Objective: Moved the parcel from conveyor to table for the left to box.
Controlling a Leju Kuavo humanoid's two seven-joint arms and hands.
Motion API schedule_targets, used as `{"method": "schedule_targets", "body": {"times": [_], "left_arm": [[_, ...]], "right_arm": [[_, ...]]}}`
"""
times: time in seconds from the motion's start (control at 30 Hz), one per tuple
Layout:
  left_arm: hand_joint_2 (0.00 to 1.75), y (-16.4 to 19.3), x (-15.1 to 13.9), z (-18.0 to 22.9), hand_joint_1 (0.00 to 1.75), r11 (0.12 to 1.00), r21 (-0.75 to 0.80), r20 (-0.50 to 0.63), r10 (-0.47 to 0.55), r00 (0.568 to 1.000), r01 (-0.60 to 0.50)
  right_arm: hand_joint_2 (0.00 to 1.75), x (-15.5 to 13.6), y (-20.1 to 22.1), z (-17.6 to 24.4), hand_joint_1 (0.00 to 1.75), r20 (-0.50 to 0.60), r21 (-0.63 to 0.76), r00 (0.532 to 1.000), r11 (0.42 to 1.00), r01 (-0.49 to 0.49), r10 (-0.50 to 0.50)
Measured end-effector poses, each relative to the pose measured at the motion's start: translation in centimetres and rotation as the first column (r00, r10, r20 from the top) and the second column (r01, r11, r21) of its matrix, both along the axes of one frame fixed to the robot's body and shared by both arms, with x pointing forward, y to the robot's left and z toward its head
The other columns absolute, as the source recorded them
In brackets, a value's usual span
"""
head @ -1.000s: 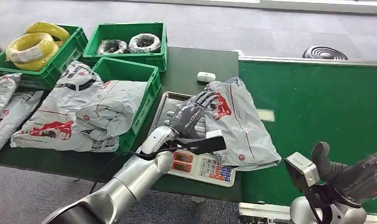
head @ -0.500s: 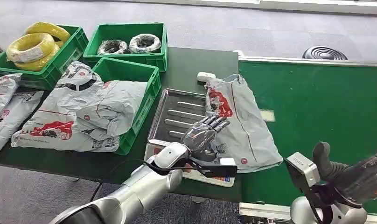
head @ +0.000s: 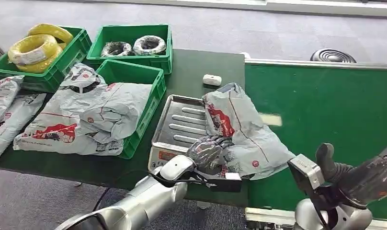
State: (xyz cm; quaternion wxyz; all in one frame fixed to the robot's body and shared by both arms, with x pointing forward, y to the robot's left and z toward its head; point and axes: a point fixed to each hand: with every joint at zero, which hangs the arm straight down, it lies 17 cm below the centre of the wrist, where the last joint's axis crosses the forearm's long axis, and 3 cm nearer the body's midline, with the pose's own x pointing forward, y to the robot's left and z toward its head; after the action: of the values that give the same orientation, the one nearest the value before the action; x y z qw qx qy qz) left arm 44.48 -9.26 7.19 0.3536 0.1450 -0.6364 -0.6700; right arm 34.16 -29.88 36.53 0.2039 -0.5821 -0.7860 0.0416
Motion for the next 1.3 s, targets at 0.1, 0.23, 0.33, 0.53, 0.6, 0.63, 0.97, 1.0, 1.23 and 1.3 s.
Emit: {"method": "schedule_targets", "body": {"times": [0.1, 0.23, 0.33, 0.53, 0.6, 0.63, 0.97, 1.0, 1.23, 1.3], "left_arm": [[1.75, 0.1, 0.3, 0.3, 1.48, 1.000, -0.005, 0.009, 0.006, 1.000, -0.006], [1.75, 0.2, 0.4, 0.3, 1.52, 1.000, -0.008, 0.015, 0.008, 1.000, -0.008], [1.75, 0.1, 0.4, 0.4, 1.59, 1.000, -0.012, 0.019, 0.007, 1.000, -0.007], [1.75, 0.1, 0.4, 0.8, 1.59, 0.999, -0.033, 0.023, 0.003, 1.000, -0.002], [1.75, 0.1, 0.4, 1.1, 1.64, 0.998, -0.060, 0.015, 0.002, 1.000, -0.002], [1.75, 0.0, 0.4, 1.3, 1.64, 0.997, -0.082, 0.007, 0.001, 1.000, -0.001], [1.75, 0.8, 2.0, 11.9, 1.61, 0.733, -0.679, -0.170, -0.104, 0.980, -0.040], [1.75, 1.4, 2.3, 13.4, 1.55, 0.679, -0.732, -0.178, -0.117, 0.977, -0.052], [1.75, 7.0, 3.3, 20.6, 1.62, 0.426, -0.902, -0.123, -0.104, 0.987, -0.067], [1.75, 8.3, 3.3, 21.9, 1.61, 0.392, -0.918, -0.098, -0.082, 0.992, -0.058]], "right_arm": [[0.00, 0.2, 0.1, -0.1, 0.00, -0.003, 0.000, 1.000, 1.000, -0.003, 0.003], [0.00, 0.4, 0.3, 0.0, 0.00, -0.003, -0.001, 1.000, 1.000, -0.007, 0.007], [0.00, 0.5, 0.4, -0.1, 0.00, -0.004, -0.001, 1.000, 1.000, -0.009, 0.009], [0.00, 0.6, 0.4, -0.2, 0.00, -0.007, -0.001, 1.000, 1.000, -0.010, 0.010], [0.00, 0.6, 0.4, -0.1, 0.00, -0.007, -0.001, 1.000, 1.000, -0.010, 0.010], [0.00, 0.6, 0.4, -0.1, 0.00, -0.007, -0.001, 1.000, 1.000, -0.010, 0.010], [0.00, 0.5, 0.5, -0.3, 0.00, 0.001, 0.004, 1.000, 1.000, -0.026, 0.026], [0.00, 0.5, 0.5, -0.3, 0.00, 0.002, 0.005, 1.000, 1.000, -0.029, 0.029], [0.00, 0.5, 0.3, -0.6, 0.00, 0.005, 0.011, 0.999, 0.999, -0.036, 0.036], [0.00, 0.4, 0.4, -0.6, 0.00, 0.008, 0.011, 0.999, 0.999, -0.039, 0.039]]}}
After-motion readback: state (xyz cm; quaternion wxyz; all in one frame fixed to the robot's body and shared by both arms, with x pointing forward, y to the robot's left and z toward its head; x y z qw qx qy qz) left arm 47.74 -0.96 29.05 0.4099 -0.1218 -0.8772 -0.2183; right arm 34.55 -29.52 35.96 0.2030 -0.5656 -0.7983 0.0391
